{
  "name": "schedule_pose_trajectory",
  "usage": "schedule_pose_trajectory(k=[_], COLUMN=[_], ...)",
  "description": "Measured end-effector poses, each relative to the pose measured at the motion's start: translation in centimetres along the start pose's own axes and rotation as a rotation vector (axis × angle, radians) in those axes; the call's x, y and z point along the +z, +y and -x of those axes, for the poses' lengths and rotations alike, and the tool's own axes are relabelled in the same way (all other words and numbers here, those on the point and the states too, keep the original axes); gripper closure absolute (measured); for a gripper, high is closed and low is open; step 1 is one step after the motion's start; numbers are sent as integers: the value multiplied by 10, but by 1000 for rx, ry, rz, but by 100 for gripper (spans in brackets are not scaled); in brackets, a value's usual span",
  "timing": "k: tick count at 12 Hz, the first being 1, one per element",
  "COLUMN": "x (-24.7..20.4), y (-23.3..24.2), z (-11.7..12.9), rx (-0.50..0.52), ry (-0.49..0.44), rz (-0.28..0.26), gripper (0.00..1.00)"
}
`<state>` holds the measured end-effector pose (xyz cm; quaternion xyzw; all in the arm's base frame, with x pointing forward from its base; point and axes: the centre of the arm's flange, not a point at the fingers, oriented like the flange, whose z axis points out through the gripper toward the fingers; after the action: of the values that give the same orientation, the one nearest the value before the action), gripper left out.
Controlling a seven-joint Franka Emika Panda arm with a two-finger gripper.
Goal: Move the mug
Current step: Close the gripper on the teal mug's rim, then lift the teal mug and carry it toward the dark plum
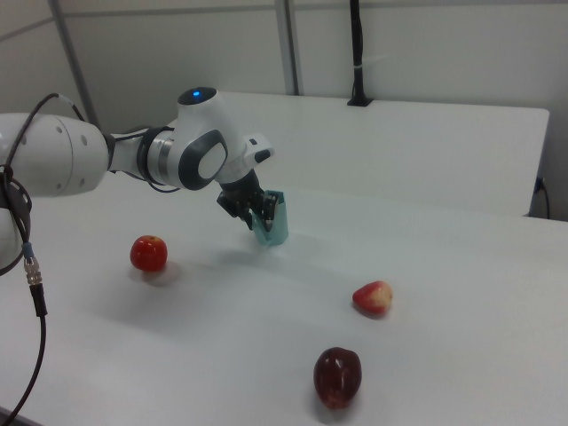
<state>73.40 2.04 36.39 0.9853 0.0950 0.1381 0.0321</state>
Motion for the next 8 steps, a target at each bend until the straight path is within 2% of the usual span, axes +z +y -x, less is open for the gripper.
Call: schedule_pose_trajectory(k=[4,5,8], x=[0,1,1], y=[0,0,0], z=[0,0,0], rx=[-1,-1,-1], ry=[-1,-1,-1], rz=[0,0,0], gripper=[66,71,72])
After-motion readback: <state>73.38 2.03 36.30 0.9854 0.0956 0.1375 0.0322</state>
